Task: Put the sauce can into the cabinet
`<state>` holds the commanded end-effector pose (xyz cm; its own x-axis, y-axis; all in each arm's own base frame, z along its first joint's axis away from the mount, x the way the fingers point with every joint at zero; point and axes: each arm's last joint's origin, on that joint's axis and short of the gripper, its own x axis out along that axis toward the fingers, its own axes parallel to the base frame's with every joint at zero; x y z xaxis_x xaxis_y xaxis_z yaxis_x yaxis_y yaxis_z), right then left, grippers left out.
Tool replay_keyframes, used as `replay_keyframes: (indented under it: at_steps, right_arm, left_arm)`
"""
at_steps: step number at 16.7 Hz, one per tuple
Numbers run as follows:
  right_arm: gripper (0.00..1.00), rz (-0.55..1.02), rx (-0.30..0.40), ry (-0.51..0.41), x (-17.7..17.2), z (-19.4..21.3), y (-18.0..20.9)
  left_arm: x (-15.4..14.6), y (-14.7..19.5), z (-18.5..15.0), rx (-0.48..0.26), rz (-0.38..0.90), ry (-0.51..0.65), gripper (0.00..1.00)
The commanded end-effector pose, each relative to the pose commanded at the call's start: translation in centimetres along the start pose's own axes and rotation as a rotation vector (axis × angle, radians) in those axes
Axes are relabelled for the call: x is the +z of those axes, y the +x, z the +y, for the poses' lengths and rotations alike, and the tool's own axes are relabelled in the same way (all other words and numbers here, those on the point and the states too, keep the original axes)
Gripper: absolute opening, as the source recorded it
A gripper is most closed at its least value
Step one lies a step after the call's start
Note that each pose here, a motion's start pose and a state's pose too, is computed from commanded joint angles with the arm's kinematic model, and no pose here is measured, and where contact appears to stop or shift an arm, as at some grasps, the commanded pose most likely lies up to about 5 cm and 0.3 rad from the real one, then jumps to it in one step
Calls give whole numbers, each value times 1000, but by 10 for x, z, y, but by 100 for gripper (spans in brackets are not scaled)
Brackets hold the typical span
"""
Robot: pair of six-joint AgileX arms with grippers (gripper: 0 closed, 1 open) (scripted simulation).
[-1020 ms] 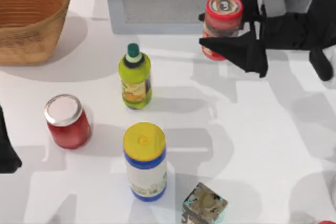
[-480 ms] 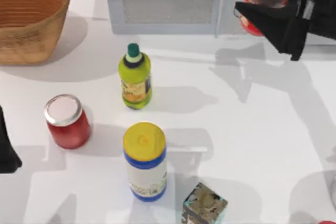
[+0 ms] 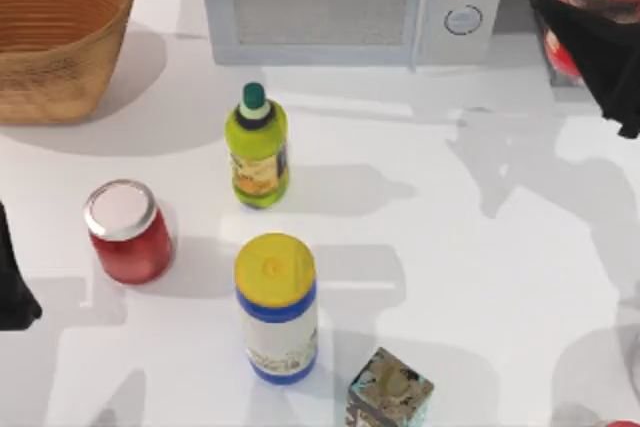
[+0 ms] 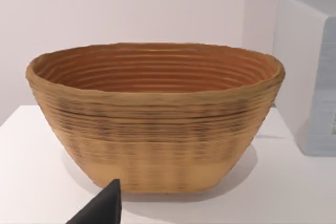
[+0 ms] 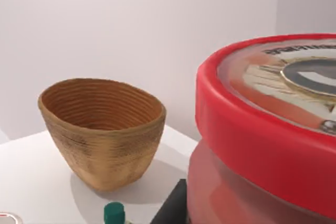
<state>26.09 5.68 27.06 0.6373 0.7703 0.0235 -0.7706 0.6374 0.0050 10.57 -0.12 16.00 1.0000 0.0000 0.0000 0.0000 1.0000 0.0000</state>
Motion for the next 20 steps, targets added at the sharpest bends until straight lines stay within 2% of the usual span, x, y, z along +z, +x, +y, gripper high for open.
replay_keyframes:
  at_steps: [7,15,20]
  right_arm:
    - [0,7,-198,2,-7,38,-53]
    - [0,-8,-527,-18,-36,66,-109]
    - [0,5,-755,-19,-81,81,-137]
  left_arm:
    - [0,0,0,0,0,0,100]
    - [0,0,0,0,0,0,100]
    - [0,0,0,0,0,0,100]
